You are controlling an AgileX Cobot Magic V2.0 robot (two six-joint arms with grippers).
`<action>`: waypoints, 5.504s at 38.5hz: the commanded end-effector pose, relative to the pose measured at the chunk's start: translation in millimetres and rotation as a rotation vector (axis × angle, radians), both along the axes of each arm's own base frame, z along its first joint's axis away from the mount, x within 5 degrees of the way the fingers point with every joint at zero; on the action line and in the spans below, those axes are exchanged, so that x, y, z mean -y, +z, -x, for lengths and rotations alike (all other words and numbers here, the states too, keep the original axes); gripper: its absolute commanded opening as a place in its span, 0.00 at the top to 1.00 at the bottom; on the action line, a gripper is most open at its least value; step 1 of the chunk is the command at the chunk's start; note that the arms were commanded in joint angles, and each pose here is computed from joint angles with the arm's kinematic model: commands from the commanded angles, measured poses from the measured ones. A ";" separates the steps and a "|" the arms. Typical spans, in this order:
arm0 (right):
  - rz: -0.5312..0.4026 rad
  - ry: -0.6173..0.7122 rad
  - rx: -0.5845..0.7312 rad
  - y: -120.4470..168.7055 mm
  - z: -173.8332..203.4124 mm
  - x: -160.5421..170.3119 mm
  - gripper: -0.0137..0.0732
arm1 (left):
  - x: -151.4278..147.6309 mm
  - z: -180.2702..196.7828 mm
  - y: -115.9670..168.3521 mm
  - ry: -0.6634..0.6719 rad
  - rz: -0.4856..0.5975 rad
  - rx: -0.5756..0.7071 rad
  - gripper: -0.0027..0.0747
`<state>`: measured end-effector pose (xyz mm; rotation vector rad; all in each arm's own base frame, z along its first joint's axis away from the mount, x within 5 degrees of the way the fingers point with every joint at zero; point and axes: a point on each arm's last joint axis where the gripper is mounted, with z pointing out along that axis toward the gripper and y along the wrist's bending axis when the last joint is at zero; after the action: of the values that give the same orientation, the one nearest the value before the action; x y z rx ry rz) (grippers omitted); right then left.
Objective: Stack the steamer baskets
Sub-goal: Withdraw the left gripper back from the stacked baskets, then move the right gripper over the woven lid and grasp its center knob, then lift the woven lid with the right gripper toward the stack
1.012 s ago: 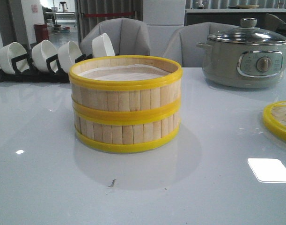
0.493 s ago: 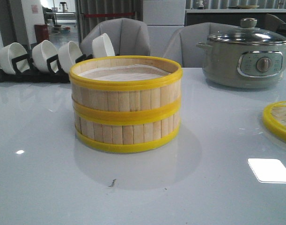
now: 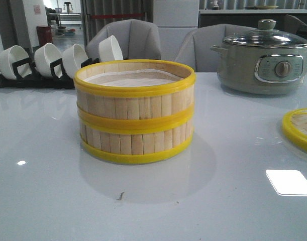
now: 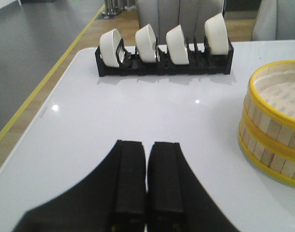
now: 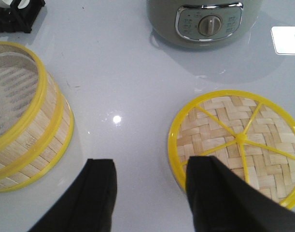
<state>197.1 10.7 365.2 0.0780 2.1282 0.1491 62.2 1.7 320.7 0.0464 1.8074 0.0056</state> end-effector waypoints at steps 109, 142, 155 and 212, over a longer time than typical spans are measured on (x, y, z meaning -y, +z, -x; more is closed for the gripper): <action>0.097 -0.171 -0.338 -90.8 -136.4 65.4 0.47 | 12.2 -26.9 -20.7 -0.097 0.009 0.237 0.84; 0.127 -0.190 -0.457 -132.8 -187.8 89.9 0.36 | 12.2 -26.9 -20.7 -0.097 0.009 0.237 0.84; 0.122 -0.211 -0.453 -137.3 -188.9 99.2 0.37 | 12.2 -26.9 -20.7 -0.097 0.009 0.237 0.84; 0.126 0.150 -0.059 42.9 -209.3 -65.2 0.79 | 12.2 -26.9 -20.7 -0.097 0.009 0.237 0.84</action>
<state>419.5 54.5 359.6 -0.1025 2.3554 0.0484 87.5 -8.7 283.5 0.1208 1.6710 -0.0429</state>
